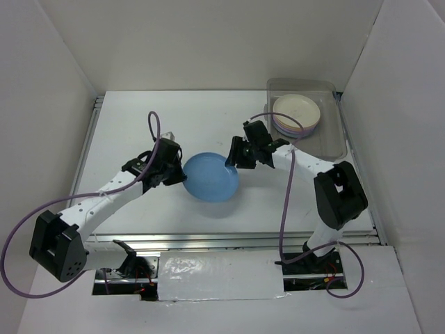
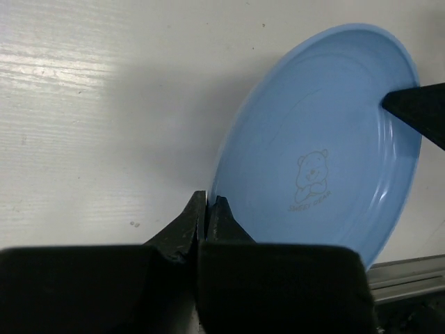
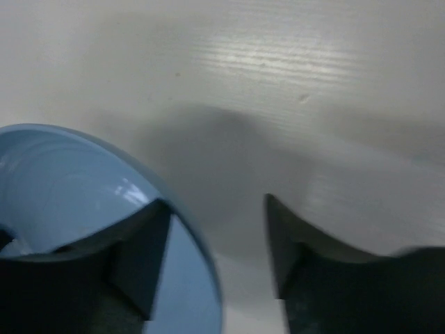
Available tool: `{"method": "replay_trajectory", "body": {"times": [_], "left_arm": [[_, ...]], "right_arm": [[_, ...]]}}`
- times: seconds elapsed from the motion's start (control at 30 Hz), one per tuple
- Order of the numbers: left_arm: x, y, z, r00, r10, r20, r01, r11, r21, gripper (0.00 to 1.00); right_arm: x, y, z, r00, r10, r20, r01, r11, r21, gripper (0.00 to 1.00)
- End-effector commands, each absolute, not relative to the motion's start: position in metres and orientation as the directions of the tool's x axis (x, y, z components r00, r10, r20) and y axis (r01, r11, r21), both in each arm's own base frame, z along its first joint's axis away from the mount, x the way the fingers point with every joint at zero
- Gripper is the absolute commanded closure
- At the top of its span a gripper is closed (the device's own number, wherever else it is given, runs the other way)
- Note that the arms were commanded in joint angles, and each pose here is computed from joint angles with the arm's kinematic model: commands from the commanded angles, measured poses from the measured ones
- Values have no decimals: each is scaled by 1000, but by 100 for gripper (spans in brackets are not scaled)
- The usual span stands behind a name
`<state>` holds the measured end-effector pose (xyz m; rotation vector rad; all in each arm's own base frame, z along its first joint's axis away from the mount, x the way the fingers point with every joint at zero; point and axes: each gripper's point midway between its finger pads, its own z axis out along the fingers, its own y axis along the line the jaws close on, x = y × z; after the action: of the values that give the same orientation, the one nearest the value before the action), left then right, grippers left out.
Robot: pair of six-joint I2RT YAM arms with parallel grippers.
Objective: Place the plates into the plastic bin on the countertop
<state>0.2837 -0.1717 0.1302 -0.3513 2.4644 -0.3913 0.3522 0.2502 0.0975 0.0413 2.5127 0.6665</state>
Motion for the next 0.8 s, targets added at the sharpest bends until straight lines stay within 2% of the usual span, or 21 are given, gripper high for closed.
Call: {"method": "replay_trajectory", "body": {"times": [0.0,0.07,0.1,0.13,0.3,0.33,0.4,0.43,0.5,0.53,0.63,0.77], "left_arm": [[299,-185,178,-712,-359,-603,-72,892,-447,100],[300,-184,180,-708,-358,-609,-74,895,-440,100],[302,-183,181,-704,-355,-615,-76,898,-433,100],[304,-182,183,-700,-357,-619,-76,899,-432,100],[322,-169,194,-661,-388,-642,-125,901,-416,99],[326,-164,195,-652,-397,-646,-140,900,-413,84],[335,-154,200,-635,-422,-648,-174,894,-412,67],[337,-149,202,-624,-430,-652,-193,894,-405,36],[342,-140,212,-604,-450,-659,-228,889,-398,9],[337,-131,210,-611,-447,-653,-261,893,-367,1],[323,-115,222,-607,-431,-667,-294,902,-316,1],[293,-90,244,-609,-336,-719,-248,941,-230,1]], "right_arm": [[344,260,100,-858,162,-487,-120,859,497,45],[339,268,107,-859,166,-484,-144,829,540,66],[334,268,109,-861,169,-480,-148,819,555,93],[332,270,112,-861,178,-477,-148,809,569,100],[333,267,137,-847,224,-482,-155,763,627,100],[337,262,141,-839,239,-489,-145,767,625,100],[344,253,147,-823,267,-501,-116,785,608,100],[352,244,149,-812,292,-506,-92,792,604,100],[369,228,155,-781,356,-514,-24,804,594,100],[383,209,158,-750,407,-522,29,808,588,100],[423,164,170,-628,552,-549,194,794,576,100],[475,80,180,-414,754,-510,430,656,620,100]]}}
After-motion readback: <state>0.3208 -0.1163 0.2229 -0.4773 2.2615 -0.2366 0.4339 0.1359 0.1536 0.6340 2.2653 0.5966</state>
